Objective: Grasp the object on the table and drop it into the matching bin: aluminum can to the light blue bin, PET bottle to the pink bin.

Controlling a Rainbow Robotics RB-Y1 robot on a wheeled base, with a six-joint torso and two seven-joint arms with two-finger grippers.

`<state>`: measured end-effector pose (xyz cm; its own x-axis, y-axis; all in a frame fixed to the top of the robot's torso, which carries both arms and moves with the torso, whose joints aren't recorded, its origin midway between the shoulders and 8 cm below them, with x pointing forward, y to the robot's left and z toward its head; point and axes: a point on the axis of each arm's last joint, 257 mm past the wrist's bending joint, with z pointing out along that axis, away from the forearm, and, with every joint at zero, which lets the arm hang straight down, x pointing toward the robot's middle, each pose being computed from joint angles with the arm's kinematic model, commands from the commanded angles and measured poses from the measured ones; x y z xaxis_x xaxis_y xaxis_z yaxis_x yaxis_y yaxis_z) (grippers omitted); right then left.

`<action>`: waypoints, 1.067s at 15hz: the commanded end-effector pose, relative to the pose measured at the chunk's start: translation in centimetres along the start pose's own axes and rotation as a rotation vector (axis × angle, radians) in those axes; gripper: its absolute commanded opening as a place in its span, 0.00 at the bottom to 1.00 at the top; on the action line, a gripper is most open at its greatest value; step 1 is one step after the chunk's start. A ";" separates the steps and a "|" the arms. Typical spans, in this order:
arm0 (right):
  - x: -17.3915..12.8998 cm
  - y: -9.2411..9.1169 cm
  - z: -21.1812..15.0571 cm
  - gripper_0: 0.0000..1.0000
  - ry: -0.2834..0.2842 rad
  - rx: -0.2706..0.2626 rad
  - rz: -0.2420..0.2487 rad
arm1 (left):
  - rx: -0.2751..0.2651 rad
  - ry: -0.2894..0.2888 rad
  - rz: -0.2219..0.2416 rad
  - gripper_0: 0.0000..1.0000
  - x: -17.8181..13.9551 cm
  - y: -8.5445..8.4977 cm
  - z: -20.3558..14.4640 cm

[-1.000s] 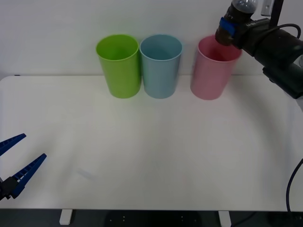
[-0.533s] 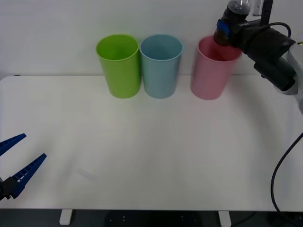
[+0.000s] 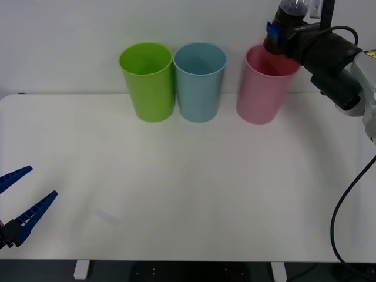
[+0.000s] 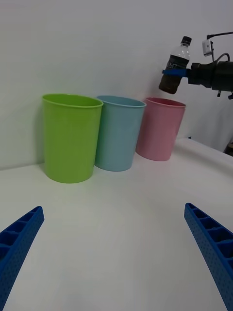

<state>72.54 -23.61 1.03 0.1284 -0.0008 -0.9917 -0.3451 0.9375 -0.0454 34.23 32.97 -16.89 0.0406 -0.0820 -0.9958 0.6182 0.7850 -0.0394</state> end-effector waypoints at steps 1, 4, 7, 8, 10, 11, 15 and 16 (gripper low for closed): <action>-0.2 0.2 0.1 1.00 -0.006 -0.004 0.007 | 0.000 0.000 0.000 1.00 0.0 0.0 0.0; -0.7 0.7 0.1 1.00 -0.016 -0.014 0.010 | 0.000 0.000 0.000 1.00 0.0 0.0 0.0; -0.8 1.2 -0.1 1.00 -0.025 -0.034 0.028 | 0.000 0.000 0.000 1.00 0.0 0.0 0.0; -0.8 1.6 -0.3 1.00 -0.030 -0.041 0.031 | 0.000 0.000 0.000 1.00 0.0 0.0 0.0; -1.0 2.0 -0.9 1.00 -0.045 -0.050 0.032 | 0.000 0.000 0.000 1.00 0.0 0.0 0.0; -1.1 2.3 -1.2 1.00 -0.054 -0.057 0.033 | 0.000 0.000 0.000 1.00 0.0 0.0 0.0; -0.8 3.6 -3.5 1.00 -0.082 -0.085 0.033 | 0.000 0.000 0.000 1.00 0.0 0.0 0.0; -0.5 4.1 -4.5 1.00 -0.088 -0.095 0.025 | 0.000 0.000 0.000 1.00 0.0 0.0 0.0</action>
<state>67.62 -21.40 1.12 0.1933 0.0594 -0.9793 -0.4296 0.9025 -0.0301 34.23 32.97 -16.89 0.0406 -0.0821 -0.9958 0.6182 0.7850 -0.0395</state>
